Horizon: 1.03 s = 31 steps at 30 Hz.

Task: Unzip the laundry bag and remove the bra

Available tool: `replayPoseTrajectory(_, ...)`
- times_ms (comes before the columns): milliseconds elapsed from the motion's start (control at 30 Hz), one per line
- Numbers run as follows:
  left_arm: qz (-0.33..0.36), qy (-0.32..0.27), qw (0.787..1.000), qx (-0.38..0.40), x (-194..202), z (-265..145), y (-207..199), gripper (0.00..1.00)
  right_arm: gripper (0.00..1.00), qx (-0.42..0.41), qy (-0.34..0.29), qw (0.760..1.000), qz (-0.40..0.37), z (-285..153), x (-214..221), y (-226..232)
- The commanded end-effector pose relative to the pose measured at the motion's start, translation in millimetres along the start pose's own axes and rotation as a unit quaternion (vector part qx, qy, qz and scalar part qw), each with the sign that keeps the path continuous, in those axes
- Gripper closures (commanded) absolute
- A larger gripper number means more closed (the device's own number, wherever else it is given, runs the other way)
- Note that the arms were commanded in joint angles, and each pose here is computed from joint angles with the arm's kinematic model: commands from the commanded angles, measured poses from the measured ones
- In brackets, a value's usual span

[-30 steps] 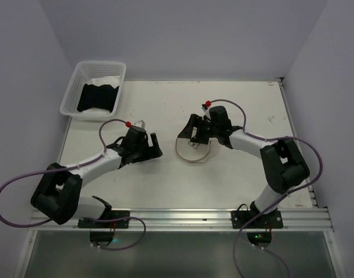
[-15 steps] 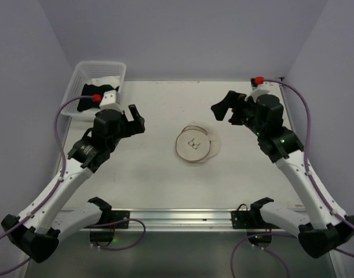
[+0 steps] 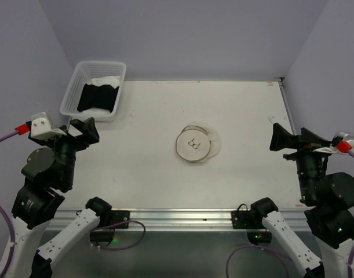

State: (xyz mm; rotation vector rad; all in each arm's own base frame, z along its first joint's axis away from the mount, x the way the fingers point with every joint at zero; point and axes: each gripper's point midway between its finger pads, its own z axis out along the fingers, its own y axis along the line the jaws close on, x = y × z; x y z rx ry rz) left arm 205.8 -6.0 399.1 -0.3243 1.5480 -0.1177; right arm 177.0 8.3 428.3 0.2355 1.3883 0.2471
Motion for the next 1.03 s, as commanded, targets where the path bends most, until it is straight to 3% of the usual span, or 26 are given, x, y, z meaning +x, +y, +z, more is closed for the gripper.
replayPoseTrajectory(0, 0.039, 0.008, 0.999, -0.037, 12.4, -10.1, 26.4, 0.00, 0.01, 0.036, 0.006, 0.999, -0.031, -1.9, 15.7, -18.9)
replayPoseTrajectory(367, -0.024, -0.029, 0.997, -0.064, 34.5, -37.7, 64.4, 0.00, 0.01, 0.045, -0.009, 0.999, -0.013, -3.8, 25.5, -25.9)
replayPoseTrajectory(1000, -0.038, -0.029, 0.995, -0.087, 47.5, -40.9, 76.6, 0.00, 0.01, 0.011, -0.025, 1.000, -0.012, 10.6, 24.9, -9.4)
